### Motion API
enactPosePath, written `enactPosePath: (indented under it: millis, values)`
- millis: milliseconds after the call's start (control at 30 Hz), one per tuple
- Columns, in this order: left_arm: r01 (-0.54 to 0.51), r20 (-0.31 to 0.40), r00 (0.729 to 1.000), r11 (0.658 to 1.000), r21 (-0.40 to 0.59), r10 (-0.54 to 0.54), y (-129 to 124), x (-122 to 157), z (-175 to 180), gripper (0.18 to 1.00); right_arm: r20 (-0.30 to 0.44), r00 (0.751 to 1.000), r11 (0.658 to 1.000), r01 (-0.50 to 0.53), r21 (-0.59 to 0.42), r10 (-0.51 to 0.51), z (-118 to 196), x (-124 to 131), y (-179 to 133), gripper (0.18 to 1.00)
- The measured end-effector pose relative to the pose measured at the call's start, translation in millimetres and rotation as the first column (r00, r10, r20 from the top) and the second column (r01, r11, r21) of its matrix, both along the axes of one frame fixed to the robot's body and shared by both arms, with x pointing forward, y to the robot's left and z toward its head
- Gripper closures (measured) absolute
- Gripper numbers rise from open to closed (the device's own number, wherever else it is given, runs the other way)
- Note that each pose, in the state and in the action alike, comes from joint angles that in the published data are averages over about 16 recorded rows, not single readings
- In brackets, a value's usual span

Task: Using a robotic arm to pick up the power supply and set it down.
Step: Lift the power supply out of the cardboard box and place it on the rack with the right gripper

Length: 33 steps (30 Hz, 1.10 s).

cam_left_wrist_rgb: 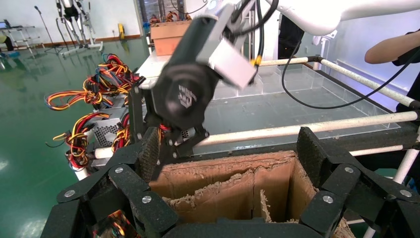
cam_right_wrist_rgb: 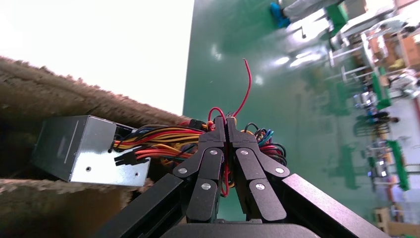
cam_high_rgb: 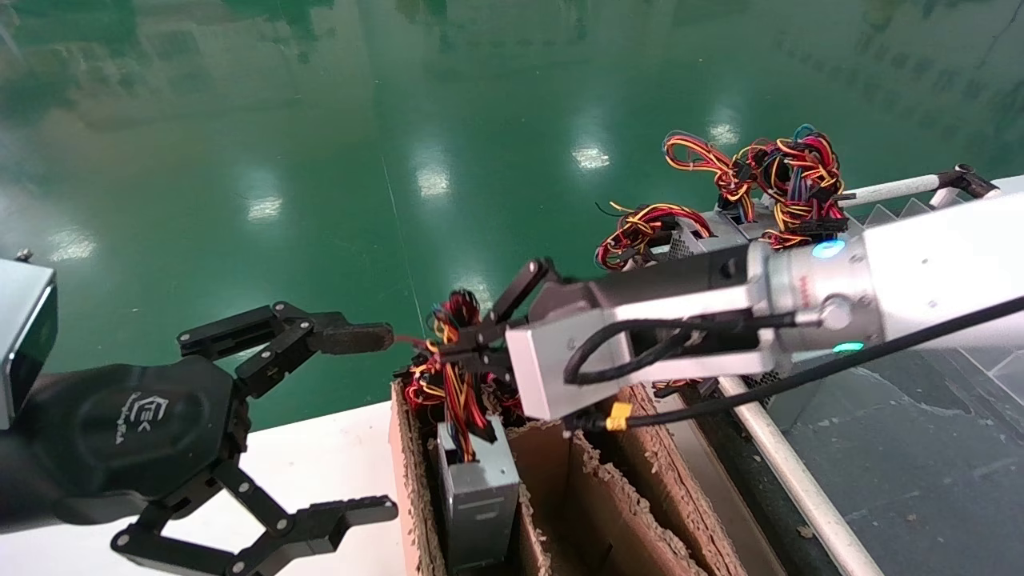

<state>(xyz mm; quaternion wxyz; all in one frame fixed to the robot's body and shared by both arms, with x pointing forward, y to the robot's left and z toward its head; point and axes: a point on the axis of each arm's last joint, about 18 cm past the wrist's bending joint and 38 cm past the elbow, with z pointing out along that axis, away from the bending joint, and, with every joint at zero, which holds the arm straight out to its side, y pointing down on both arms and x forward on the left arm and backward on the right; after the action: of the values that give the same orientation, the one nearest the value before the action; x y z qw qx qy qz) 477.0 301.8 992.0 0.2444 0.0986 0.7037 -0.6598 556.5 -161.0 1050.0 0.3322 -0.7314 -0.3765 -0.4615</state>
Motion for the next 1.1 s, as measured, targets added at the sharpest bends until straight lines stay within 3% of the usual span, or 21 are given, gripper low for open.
enactPosePath:
  millis: [533, 1100]
  values:
    - [0.000, 0.000, 1.000, 1.000, 0.000, 0.000, 0.0, 0.0, 0.0, 0.184, 0.097, 0.992, 0.996, -0.080, 0.026, 0.077, 56.9, -43.4, -28.3, 0.980]
    - [0.000, 0.000, 1.000, 1.000, 0.000, 0.000, 0.0, 0.0, 0.0, 0.184, 0.259, 0.963, 0.994, 0.046, 0.104, -0.071, 114.4, -60.1, -75.9, 0.980]
